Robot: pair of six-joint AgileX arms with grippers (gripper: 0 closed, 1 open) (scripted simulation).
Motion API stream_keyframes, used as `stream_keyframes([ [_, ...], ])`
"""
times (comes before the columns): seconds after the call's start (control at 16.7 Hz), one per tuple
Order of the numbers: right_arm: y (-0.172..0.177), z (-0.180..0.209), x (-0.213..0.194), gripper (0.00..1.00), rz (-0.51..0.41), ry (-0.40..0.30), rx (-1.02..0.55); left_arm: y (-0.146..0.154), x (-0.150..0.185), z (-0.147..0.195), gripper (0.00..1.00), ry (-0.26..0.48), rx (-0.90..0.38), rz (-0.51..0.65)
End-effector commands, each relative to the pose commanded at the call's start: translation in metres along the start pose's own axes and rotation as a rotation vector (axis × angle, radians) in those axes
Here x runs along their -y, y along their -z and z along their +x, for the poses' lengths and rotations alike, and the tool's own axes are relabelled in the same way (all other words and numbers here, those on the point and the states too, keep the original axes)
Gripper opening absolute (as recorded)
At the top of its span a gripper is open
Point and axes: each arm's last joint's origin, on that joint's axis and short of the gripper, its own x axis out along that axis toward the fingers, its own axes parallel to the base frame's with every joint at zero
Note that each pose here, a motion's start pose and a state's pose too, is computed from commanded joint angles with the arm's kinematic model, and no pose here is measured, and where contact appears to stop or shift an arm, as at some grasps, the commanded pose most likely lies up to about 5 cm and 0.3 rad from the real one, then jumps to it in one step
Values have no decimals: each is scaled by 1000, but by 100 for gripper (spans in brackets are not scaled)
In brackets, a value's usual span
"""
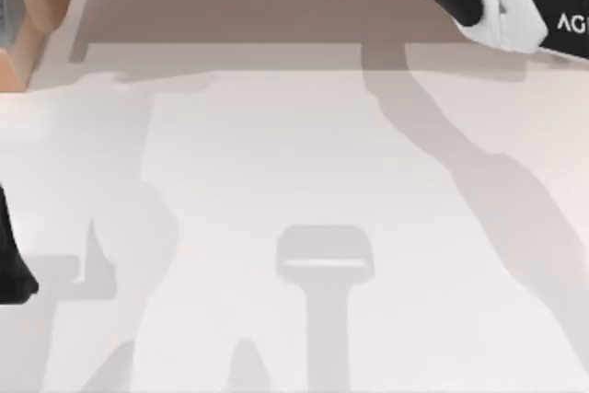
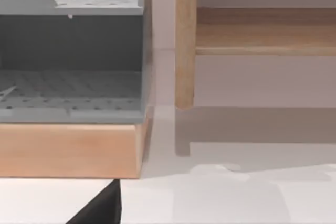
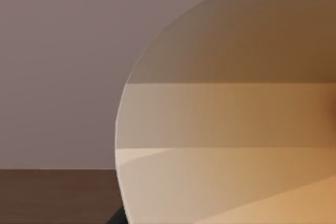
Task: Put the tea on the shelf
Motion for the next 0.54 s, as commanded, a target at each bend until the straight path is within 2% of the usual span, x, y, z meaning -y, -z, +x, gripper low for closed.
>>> stream_keyframes([
  [0.18,0,0,0,98,0,0,0,0,0,0,100,0,0,0],
  [0.54,0,0,0,100,0,0,0,0,0,0,100,0,0,0],
])
